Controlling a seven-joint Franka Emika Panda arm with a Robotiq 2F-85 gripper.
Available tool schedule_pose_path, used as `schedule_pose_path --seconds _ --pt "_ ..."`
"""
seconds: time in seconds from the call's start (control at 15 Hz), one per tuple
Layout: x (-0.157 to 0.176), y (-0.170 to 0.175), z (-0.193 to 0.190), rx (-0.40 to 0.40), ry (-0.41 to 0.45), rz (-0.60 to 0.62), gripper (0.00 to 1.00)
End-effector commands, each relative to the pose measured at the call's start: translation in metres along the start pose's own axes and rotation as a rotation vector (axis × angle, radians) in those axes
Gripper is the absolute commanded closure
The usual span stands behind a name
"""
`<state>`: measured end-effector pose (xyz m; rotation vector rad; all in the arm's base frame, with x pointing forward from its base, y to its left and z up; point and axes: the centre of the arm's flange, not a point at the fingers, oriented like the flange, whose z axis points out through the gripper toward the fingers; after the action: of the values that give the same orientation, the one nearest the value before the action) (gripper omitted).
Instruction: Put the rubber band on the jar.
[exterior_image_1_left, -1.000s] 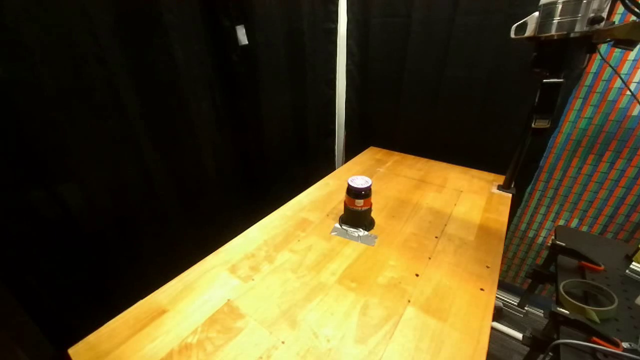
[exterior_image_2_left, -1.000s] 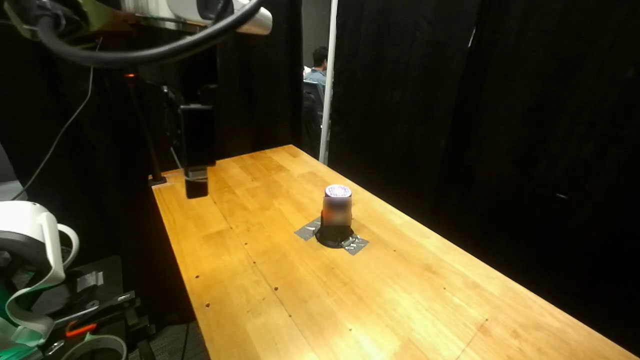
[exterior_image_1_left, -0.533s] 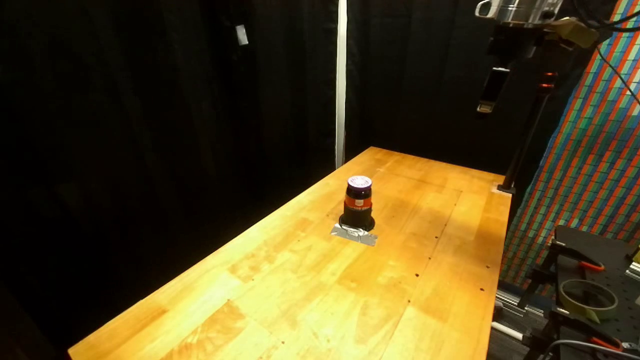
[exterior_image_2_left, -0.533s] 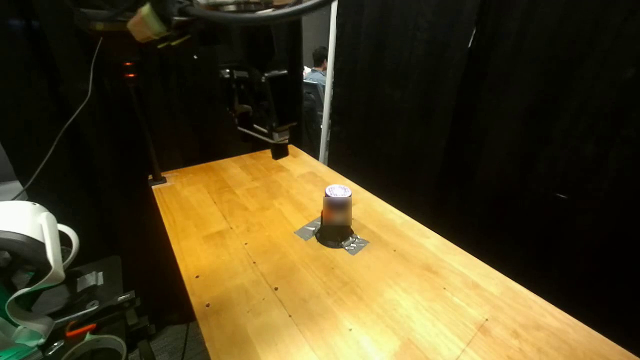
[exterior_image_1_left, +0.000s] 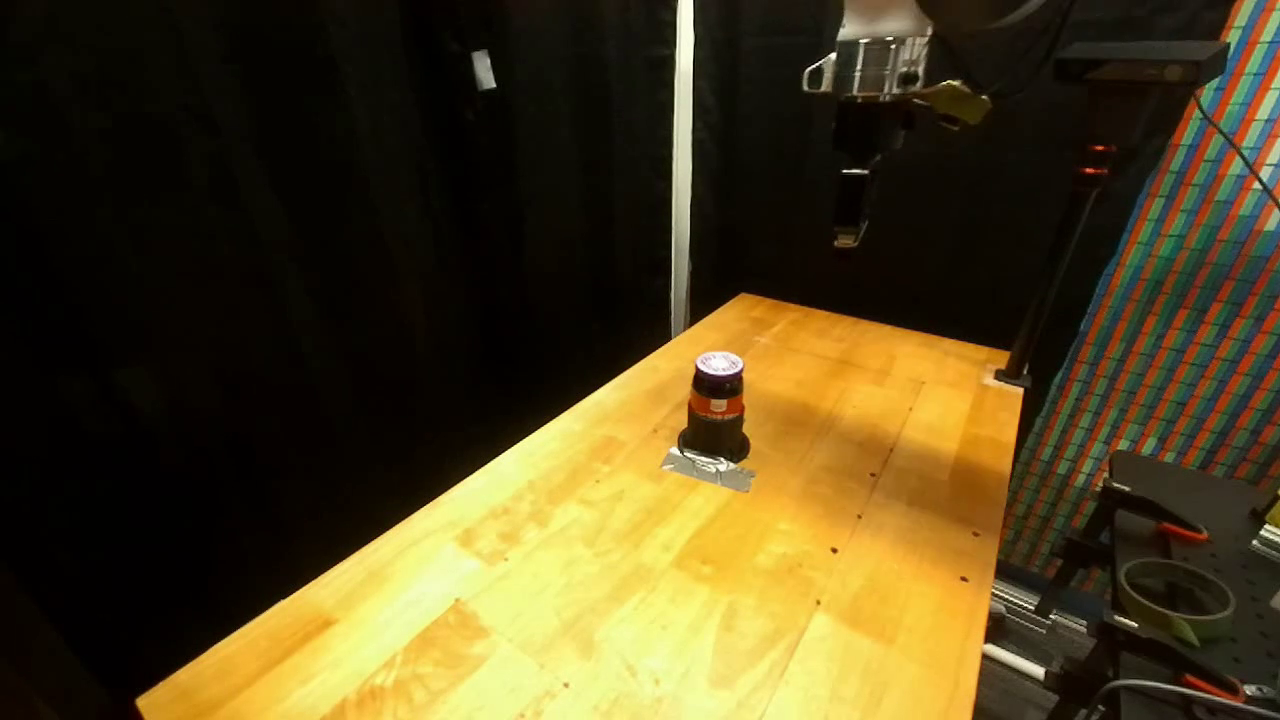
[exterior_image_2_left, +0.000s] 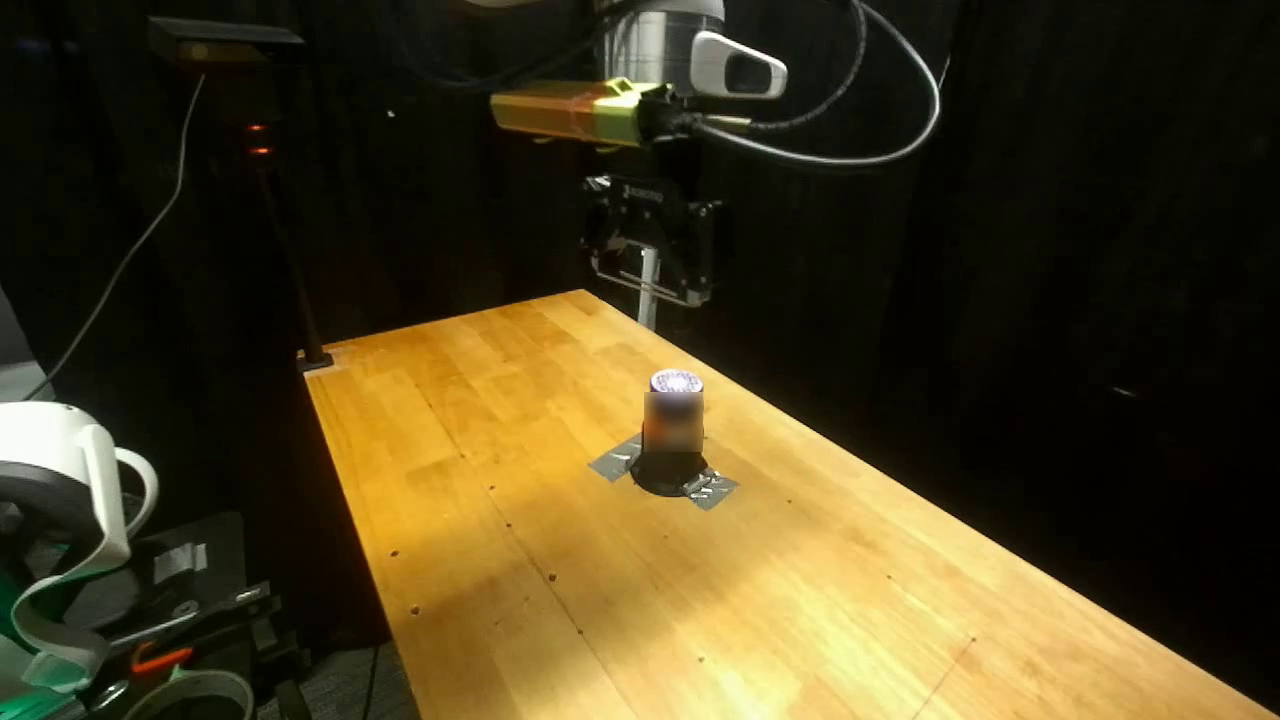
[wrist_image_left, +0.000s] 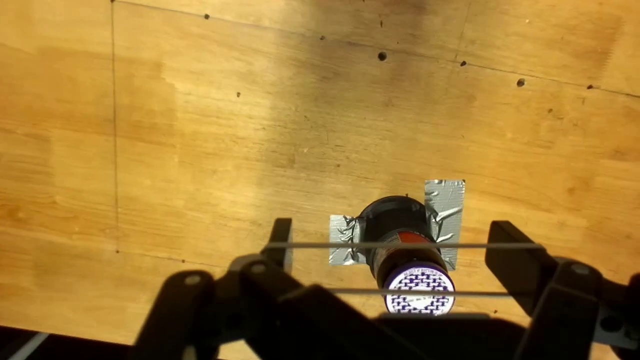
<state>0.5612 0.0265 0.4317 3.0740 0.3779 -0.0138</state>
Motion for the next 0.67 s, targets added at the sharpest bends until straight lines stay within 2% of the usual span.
schedule_pose_path --seconds 0.0,0.27,0.6 --pt "0.084 0.001 0.01 0.031 -0.052 -0.064 0.0" --pt "0.135 -0.011 0.053 0.052 -0.065 -0.064 0.0" --pt "0.172 -0.02 0.099 0.066 -0.06 -0.011 0.0"
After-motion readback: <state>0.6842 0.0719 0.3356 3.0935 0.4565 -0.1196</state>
